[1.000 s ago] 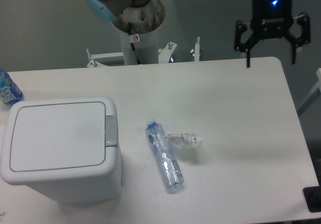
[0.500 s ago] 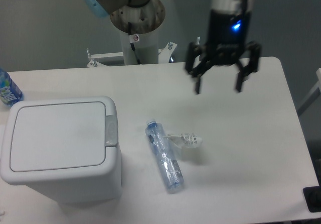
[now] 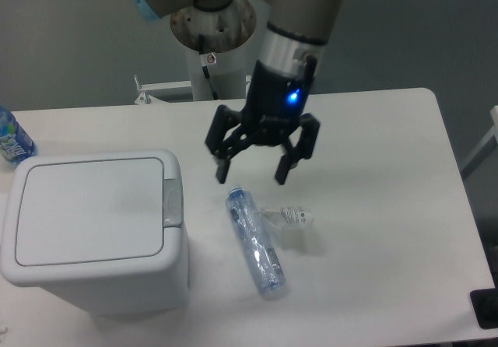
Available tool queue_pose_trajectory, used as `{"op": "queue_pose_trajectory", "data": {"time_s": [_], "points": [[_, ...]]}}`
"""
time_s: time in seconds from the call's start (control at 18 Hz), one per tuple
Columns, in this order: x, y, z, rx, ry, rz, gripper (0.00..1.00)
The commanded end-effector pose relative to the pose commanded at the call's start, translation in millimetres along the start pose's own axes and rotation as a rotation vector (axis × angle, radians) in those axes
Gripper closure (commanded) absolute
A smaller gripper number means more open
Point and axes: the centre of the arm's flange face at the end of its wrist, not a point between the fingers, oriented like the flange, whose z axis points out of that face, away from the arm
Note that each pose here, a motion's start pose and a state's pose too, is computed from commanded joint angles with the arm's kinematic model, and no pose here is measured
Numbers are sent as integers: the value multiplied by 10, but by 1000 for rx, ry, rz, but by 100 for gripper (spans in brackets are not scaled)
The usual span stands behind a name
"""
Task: Open the trash can
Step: 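Move the gripper down toward the grey button on the trash can rim, then press the grey button with the gripper finger to pop the lid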
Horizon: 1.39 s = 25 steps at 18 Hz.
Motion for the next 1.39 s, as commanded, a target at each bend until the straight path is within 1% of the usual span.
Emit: {"op": "queue_pose_trajectory", "data": {"time_s": [0.33,1.39], "points": [[101,28,217,-34,11,16,0],[151,65,401,-62,19,26,0]]}}
